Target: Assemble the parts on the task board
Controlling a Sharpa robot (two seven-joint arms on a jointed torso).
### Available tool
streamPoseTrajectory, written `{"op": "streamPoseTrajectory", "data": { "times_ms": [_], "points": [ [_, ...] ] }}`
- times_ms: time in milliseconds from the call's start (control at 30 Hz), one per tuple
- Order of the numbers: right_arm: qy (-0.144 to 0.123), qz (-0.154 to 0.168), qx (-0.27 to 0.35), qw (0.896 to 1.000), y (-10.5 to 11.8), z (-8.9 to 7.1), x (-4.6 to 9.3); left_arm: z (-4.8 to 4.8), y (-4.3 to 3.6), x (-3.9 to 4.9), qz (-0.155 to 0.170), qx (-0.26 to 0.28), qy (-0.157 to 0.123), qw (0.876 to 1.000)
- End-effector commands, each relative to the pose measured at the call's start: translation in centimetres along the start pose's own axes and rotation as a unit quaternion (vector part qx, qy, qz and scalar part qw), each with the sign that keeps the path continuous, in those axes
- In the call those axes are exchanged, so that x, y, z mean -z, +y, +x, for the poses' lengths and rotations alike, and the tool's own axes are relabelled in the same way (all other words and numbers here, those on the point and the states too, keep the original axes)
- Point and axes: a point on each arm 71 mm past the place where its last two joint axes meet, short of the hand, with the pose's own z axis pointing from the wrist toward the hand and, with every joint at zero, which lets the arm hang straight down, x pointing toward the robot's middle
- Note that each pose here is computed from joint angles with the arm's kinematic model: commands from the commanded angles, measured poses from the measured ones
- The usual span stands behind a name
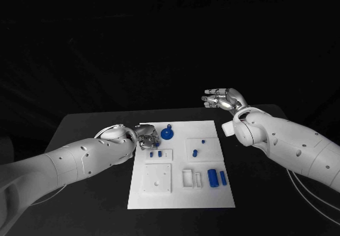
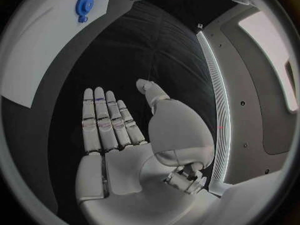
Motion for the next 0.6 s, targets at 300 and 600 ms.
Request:
{"op": "streamPoseTrajectory", "data": {
  "times_ms": [300, 600],
  "points": [
    [0.010, -0.001, 0.001, 1.000, -0.04, 0.03, 0.02, 0.19, 0.30, 0.24, 0.004, 0.006, -0.006, 1.000],
    [0.056, 0.024, 0.004, 0.998, -0.59, 0.36, 0.08, -0.03, 0.93, 0.42, -0.007, 0.007, -0.014, 1.000]
  ]
}}
